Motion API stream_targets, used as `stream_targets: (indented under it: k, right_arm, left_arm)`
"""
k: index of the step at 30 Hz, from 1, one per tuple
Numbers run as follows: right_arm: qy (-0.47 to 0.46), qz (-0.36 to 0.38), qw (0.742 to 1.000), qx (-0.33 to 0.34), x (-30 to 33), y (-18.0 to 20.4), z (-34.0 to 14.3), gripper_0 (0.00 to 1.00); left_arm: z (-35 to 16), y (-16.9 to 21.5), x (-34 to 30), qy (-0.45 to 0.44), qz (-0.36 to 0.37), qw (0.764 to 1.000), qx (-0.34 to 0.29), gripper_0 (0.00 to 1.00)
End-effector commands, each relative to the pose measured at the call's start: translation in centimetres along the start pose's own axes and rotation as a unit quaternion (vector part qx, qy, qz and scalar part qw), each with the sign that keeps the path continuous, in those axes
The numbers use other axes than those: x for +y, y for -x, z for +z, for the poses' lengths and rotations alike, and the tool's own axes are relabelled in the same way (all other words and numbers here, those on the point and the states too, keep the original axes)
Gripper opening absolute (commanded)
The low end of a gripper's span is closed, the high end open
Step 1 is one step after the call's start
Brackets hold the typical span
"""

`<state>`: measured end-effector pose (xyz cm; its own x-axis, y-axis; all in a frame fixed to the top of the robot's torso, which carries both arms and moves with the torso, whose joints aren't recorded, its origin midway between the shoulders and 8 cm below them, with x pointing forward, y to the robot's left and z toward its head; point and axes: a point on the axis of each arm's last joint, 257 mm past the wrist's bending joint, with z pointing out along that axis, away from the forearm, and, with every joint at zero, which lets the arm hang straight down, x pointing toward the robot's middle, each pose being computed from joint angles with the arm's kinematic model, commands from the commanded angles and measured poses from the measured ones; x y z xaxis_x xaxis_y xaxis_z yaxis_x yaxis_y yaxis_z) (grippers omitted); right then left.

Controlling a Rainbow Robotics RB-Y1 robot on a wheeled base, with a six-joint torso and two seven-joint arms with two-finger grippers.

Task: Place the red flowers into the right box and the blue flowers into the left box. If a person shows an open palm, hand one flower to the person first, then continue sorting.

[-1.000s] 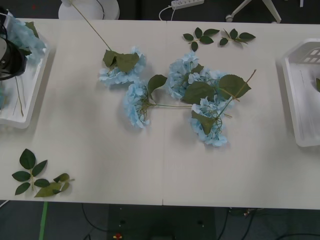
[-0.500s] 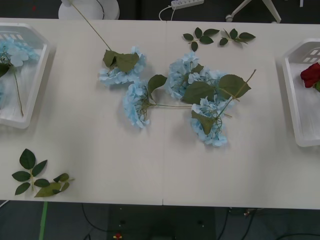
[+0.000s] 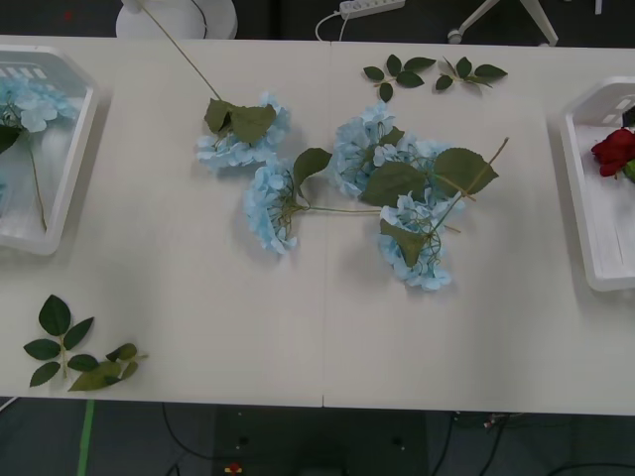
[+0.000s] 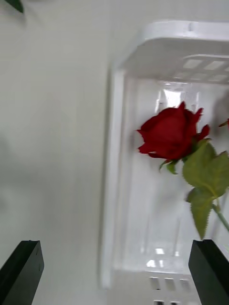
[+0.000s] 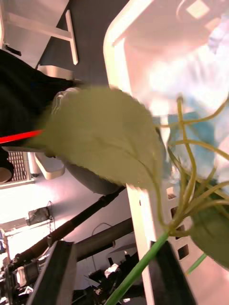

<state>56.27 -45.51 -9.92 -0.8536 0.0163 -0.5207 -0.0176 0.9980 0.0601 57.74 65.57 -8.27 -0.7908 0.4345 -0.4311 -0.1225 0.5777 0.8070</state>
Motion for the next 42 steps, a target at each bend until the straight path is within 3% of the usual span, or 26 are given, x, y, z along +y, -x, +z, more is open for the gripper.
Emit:
stream_targets:
  k: [1, 3, 8, 13, 19, 26, 33, 42]
  right_arm:
    - [0.067, 0.08, 0.994, -0.012, 6.9, 2.7, -2.9, 0.9]
    - [0.084, 0.118, 0.989, 0.018, 10.2, 2.0, -2.7, 0.91]
    - [0.09, 0.172, 0.978, 0.073, 15.6, 1.1, -2.1, 0.93]
    - [0.087, 0.233, 0.959, 0.136, 21.4, -0.5, -0.2, 0.93]
    - [0.062, 0.239, 0.952, 0.183, 24.6, -2.4, 2.6, 0.94]
    - [0.032, 0.238, 0.952, 0.187, 26.8, -2.9, 6.4, 0.94]
    - [0.045, 0.25, 0.949, 0.185, 28.9, -3.2, 8.8, 0.94]
    - [0.037, 0.239, 0.952, 0.188, 29.8, -4.3, 10.6, 0.94]
  left_arm:
    - [-0.6, 0.9, 4.9, 0.034, -0.022, 0.999, -0.013, 0.67]
    - [-0.7, 1.0, 4.8, 0.029, -0.036, 0.999, -0.015, 0.75]
    - [-1.0, 1.6, 3.4, -0.01, -0.091, 0.995, -0.028, 0.83]
    - [-3.3, 3.5, -0.5, -0.085, -0.2, 0.975, -0.053, 1.0]
    - [-7.3, 6.7, -4.0, -0.139, -0.304, 0.941, -0.062, 1.0]
    - [-11.1, 12.0, -9.9, -0.22, -0.446, 0.864, -0.079, 1.0]
    - [-14.5, 17.3, -15.2, -0.296, -0.502, 0.804, -0.121, 1.0]
    - [-19.8, 23.4, -21.5, -0.341, -0.505, 0.772, -0.184, 1.0]
